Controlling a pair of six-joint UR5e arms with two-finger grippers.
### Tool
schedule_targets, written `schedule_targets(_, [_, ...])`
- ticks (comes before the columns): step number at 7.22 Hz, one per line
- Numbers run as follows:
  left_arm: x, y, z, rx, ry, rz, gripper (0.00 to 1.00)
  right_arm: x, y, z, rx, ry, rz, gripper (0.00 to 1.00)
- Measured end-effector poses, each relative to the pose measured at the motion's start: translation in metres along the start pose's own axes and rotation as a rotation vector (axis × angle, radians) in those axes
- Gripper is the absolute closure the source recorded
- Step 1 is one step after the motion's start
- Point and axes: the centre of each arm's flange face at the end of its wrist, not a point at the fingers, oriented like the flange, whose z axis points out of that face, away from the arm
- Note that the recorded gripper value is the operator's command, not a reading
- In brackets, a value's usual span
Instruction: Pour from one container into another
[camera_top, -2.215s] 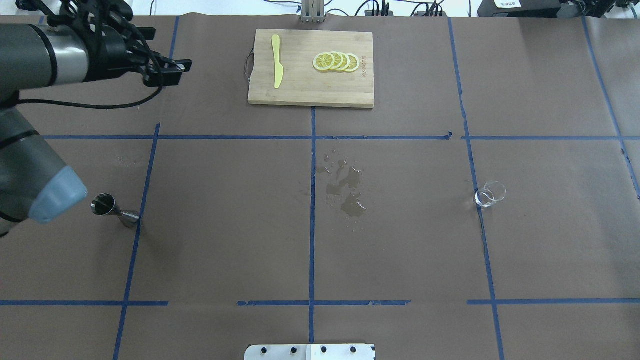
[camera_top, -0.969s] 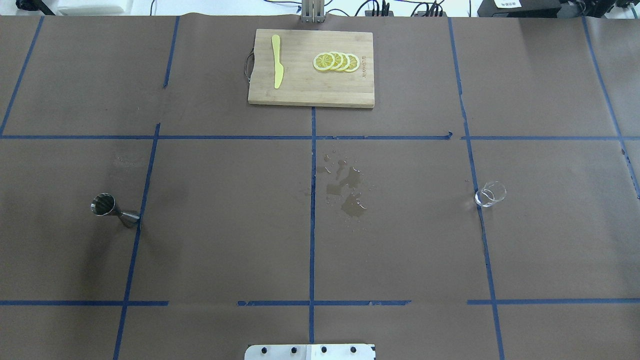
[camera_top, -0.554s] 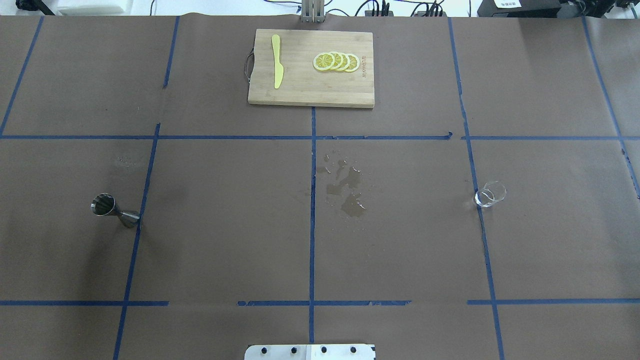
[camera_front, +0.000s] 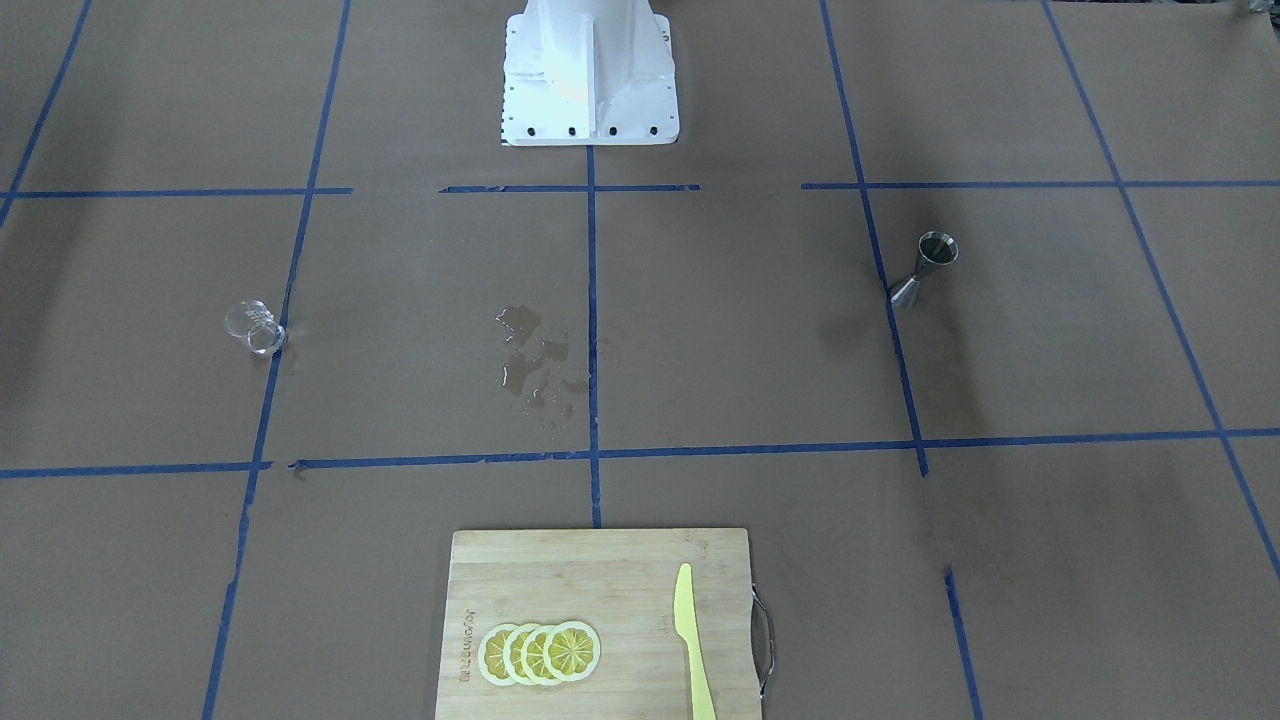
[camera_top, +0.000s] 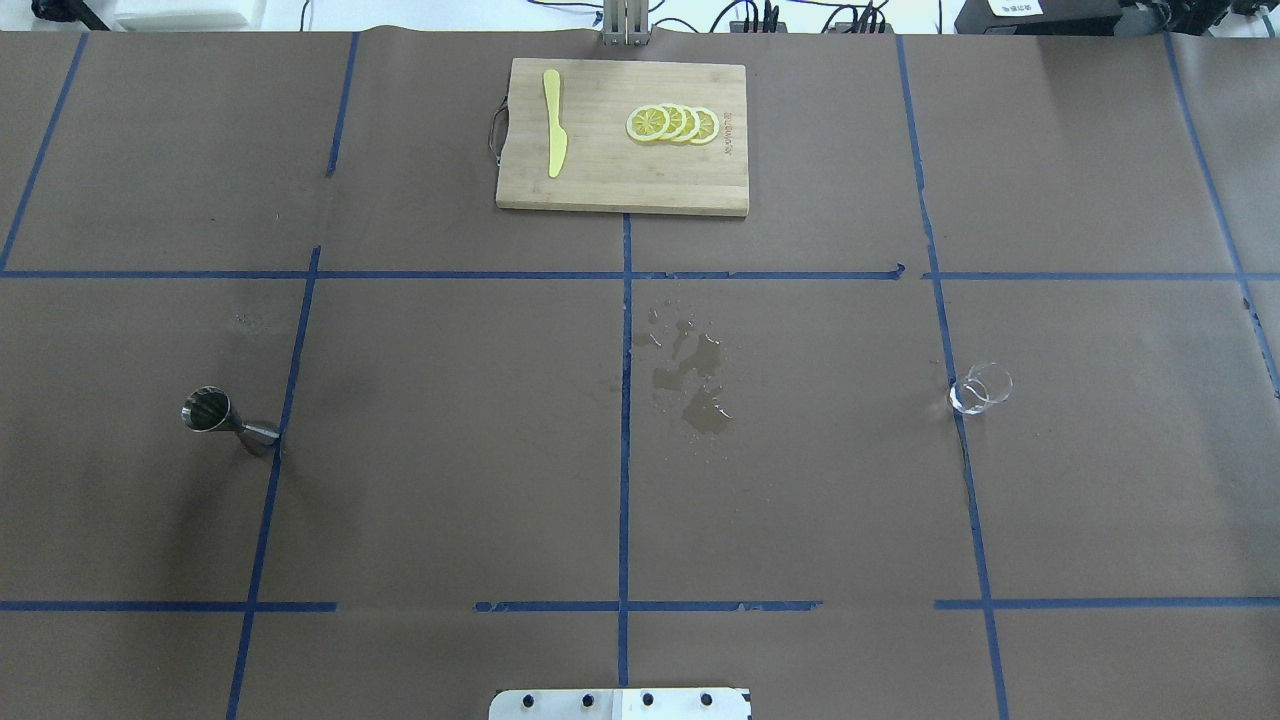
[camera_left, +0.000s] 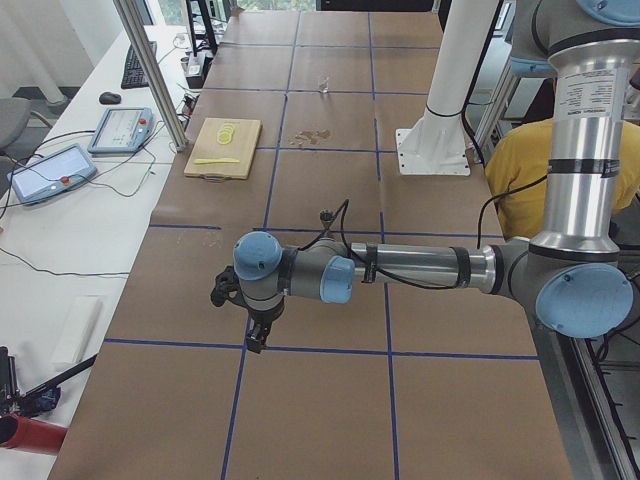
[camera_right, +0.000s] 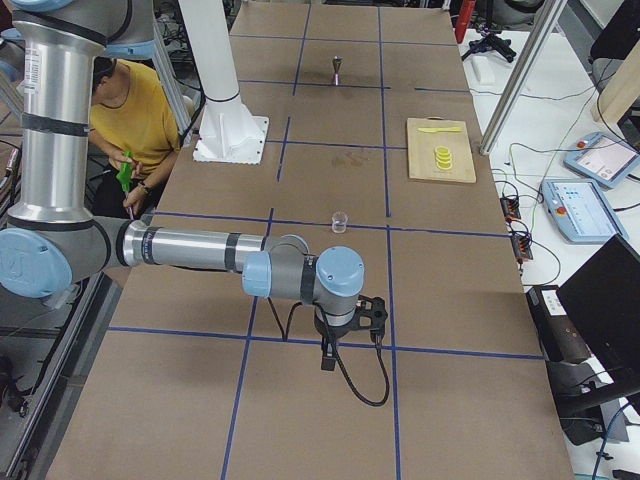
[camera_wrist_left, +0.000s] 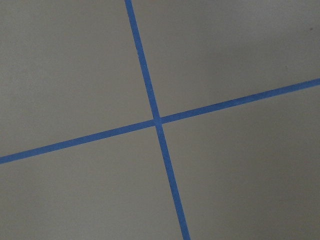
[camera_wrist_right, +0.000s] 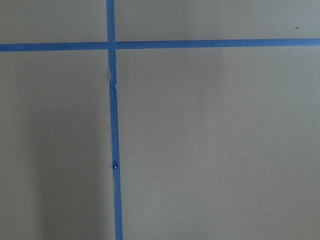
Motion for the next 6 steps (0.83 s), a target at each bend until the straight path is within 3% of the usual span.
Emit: schedule_targets(6, [-0.0118,0.0108,-0.012,0.021,-0.013,-0.009,0.0,0.0013,0.0012,0.0015,-0.003,0.001,-0.002,0.0])
